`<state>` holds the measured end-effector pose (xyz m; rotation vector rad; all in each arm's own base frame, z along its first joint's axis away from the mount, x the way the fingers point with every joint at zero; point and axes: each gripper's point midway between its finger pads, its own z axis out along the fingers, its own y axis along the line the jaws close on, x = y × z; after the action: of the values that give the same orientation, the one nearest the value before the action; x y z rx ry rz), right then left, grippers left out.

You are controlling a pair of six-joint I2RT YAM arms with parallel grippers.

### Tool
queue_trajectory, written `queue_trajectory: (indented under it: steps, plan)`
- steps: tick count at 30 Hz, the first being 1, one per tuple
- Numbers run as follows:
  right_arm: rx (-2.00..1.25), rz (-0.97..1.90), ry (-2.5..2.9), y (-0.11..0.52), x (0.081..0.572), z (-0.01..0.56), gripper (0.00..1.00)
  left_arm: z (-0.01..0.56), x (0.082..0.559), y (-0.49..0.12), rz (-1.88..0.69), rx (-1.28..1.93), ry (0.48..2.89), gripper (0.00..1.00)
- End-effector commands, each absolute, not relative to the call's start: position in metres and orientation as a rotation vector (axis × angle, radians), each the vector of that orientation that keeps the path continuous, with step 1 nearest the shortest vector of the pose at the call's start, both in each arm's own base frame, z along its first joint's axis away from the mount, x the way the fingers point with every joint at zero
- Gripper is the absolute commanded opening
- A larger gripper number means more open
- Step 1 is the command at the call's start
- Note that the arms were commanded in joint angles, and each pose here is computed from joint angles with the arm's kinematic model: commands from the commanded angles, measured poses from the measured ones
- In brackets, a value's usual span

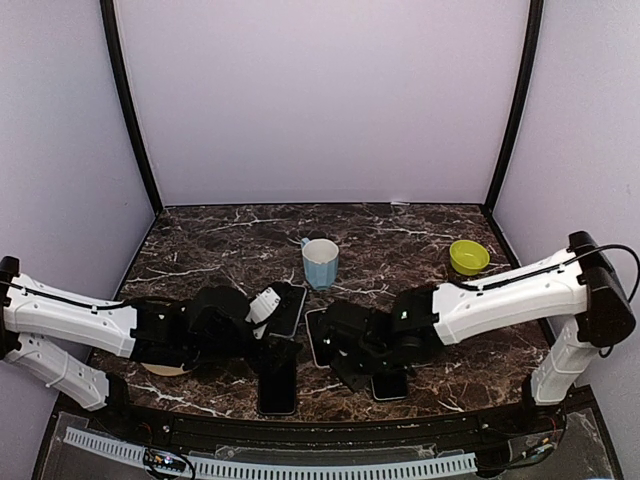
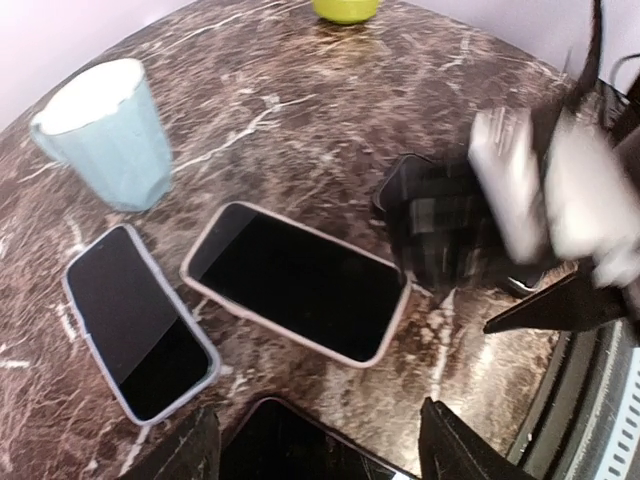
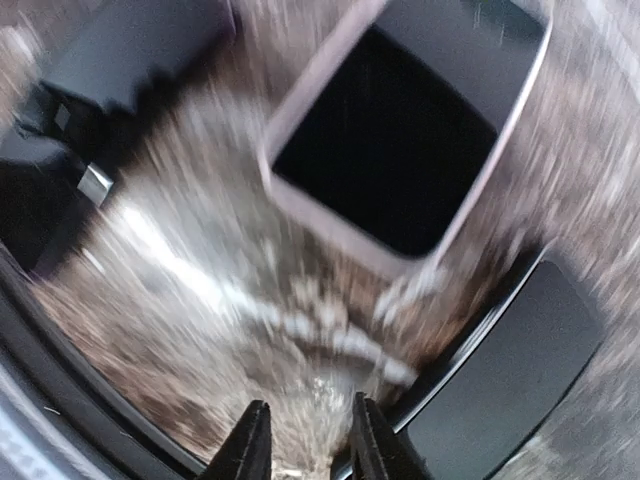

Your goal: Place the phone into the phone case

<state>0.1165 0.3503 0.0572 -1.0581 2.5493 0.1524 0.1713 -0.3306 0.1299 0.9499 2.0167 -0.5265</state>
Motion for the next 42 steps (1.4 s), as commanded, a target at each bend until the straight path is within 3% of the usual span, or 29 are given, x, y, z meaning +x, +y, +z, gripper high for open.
queue_trajectory:
  steps: [1, 4, 8, 13, 16, 18, 25, 27, 32, 38, 42]
  plan:
    - [-0.973, 0.373, 2.305, 0.378, 0.18, 0.166, 0.38, 0.155, 0.21, -0.303, -0.38, 0.76, 2.053, 0.71]
    - [-0.817, 0.358, 2.188, 0.343, 0.237, 0.2, 0.6, 0.159, 0.248, -0.26, -0.233, 0.584, 2.094, 0.76]
    - [-0.447, 0.403, 2.043, 0.258, 0.312, 0.23, 0.78, 0.177, 0.294, -0.191, -0.126, 0.305, 2.061, 0.88]
    - [-0.01, 0.228, 1.89, 0.113, 0.363, 0.239, 0.84, 0.192, 0.328, -0.083, 0.084, -0.034, 1.911, 0.98]
    - [0.226, 0.077, 1.744, 0.029, 0.365, 0.233, 0.86, 0.185, 0.332, -0.046, 0.132, -0.135, 1.792, 0.99]
    - [0.303, -0.01, 1.652, -0.003, 0.358, 0.224, 0.94, 0.18, 0.336, -0.029, 0.178, -0.165, 1.725, 0.99]
    - [0.394, -0.14, 1.592, -0.047, 0.351, 0.176, 0.95, 0.185, 0.356, -0.015, 0.307, -0.09, 1.639, 0.99]
    - [0.399, -0.186, 1.587, -0.056, 0.345, 0.161, 0.95, 0.16, 0.361, -0.01, 0.312, -0.068, 1.687, 0.99]
    - [0.398, -0.156, 1.482, -0.073, 0.334, 0.169, 0.96, 0.146, 0.369, -0.012, 0.325, 0.045, 1.67, 0.99]
    - [0.244, -0.056, 1.408, -0.052, 0.325, 0.167, 0.98, 0.148, 0.361, 0.004, 0.286, -0.039, 1.585, 0.99]
    - [0.176, -0.013, 1.523, -0.042, 0.352, 0.153, 0.98, 0.134, 0.37, 0.005, 0.234, -0.004, 1.617, 0.99]
